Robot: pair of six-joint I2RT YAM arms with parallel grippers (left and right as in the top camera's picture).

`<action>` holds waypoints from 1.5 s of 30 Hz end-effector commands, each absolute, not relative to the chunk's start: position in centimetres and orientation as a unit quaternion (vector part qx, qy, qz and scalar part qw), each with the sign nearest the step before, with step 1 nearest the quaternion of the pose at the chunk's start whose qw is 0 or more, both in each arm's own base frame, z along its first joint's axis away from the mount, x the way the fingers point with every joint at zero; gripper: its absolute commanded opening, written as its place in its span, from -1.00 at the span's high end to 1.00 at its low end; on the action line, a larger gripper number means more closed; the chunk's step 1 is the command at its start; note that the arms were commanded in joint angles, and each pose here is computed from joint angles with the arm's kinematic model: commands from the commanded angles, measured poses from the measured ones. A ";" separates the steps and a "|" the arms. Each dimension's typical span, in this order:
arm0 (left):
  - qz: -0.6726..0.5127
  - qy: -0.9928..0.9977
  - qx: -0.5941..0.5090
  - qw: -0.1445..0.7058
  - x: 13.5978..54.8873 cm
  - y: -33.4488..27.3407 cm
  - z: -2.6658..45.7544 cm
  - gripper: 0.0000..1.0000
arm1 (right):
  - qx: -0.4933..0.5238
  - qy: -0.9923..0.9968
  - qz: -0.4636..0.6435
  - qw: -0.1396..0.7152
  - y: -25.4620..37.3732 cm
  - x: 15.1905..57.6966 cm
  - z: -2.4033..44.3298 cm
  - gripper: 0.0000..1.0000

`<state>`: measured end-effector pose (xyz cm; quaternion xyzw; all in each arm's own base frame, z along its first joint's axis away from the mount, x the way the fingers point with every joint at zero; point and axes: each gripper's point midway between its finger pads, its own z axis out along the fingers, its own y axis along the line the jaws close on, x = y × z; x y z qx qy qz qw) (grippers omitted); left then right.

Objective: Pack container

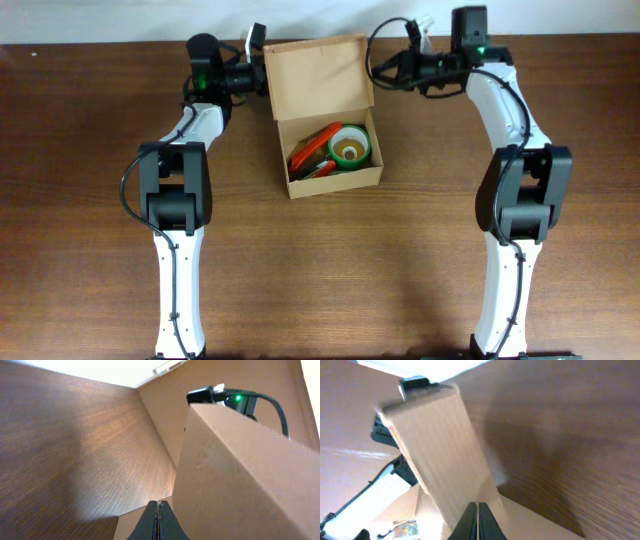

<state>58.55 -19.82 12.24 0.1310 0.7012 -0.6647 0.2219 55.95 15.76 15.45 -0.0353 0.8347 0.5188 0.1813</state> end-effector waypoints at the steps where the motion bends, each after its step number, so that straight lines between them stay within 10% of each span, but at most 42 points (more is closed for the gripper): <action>1: -0.667 0.694 0.152 0.222 58.3 -20.1 12.8 0.96 | -0.044 0.827 0.529 0.185 15.9 56.1 16.8 0.92; 45: -0.653 0.618 0.339 0.278 52.9 -23.7 24.5 0.97 | -0.093 0.858 0.447 0.236 14.6 54.3 24.1 0.92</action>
